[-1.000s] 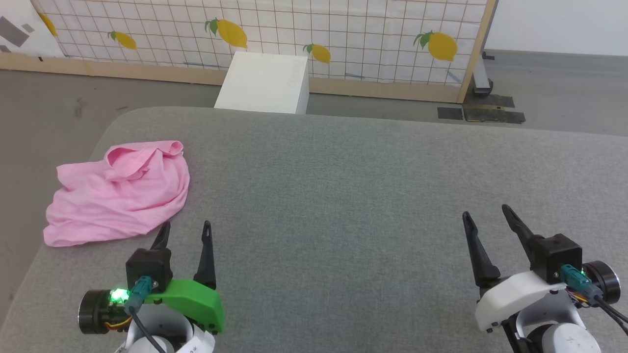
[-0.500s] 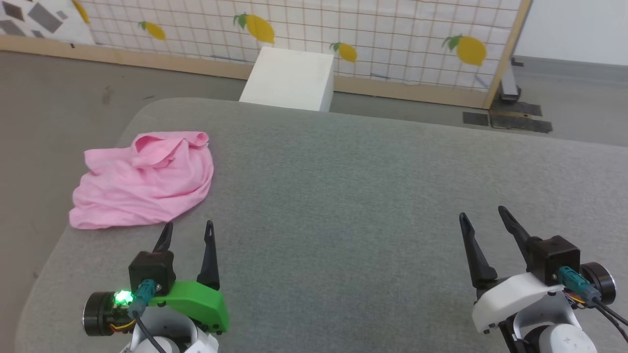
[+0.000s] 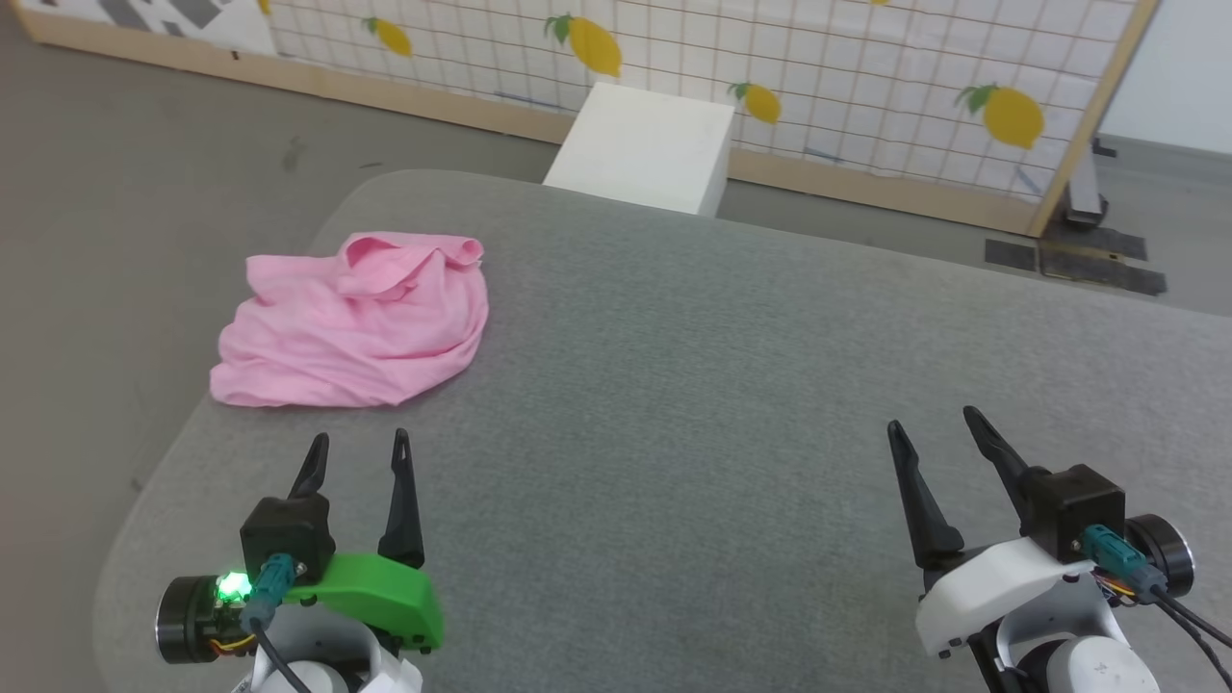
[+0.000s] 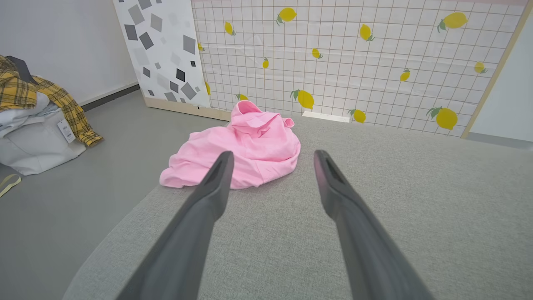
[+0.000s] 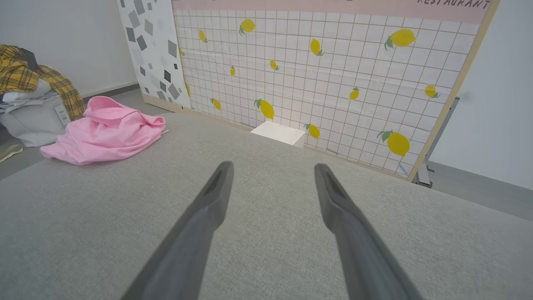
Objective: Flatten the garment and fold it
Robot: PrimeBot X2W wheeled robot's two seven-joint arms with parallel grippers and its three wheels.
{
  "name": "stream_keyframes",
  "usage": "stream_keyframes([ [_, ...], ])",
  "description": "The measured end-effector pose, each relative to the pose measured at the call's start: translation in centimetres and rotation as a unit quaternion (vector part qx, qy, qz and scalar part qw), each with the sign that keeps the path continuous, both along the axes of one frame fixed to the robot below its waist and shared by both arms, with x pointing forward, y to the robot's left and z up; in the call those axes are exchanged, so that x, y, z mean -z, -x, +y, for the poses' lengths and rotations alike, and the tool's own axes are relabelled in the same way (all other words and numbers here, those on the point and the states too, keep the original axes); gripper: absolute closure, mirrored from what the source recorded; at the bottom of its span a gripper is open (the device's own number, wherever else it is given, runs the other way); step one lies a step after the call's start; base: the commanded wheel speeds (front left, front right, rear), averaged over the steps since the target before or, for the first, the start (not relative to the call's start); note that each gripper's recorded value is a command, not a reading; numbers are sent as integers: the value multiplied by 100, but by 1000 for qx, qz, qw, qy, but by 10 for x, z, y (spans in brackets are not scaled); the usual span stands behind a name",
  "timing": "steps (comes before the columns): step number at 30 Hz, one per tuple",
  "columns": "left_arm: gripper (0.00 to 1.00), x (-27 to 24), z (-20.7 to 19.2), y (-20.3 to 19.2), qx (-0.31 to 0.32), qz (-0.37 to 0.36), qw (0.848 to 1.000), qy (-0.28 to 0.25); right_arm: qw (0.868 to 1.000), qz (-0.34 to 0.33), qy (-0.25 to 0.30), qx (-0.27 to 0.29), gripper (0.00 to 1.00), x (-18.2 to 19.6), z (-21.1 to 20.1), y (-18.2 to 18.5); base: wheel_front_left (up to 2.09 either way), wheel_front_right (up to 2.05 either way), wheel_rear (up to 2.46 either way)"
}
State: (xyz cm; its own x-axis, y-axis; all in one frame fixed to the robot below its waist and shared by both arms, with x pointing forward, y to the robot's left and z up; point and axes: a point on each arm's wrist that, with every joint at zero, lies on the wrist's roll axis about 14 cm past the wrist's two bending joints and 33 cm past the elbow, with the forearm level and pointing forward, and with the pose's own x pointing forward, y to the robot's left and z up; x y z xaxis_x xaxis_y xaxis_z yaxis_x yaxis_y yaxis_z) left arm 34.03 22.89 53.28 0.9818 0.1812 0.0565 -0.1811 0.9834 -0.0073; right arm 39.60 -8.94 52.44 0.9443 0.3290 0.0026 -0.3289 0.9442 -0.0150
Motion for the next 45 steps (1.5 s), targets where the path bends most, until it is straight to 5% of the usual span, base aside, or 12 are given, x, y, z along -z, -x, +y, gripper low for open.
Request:
stream_keyframes([
  [45,0,4,66,63,-124,-11,992,1,990,5,-24,-136,0,7,98,-7,0,0,0],
])
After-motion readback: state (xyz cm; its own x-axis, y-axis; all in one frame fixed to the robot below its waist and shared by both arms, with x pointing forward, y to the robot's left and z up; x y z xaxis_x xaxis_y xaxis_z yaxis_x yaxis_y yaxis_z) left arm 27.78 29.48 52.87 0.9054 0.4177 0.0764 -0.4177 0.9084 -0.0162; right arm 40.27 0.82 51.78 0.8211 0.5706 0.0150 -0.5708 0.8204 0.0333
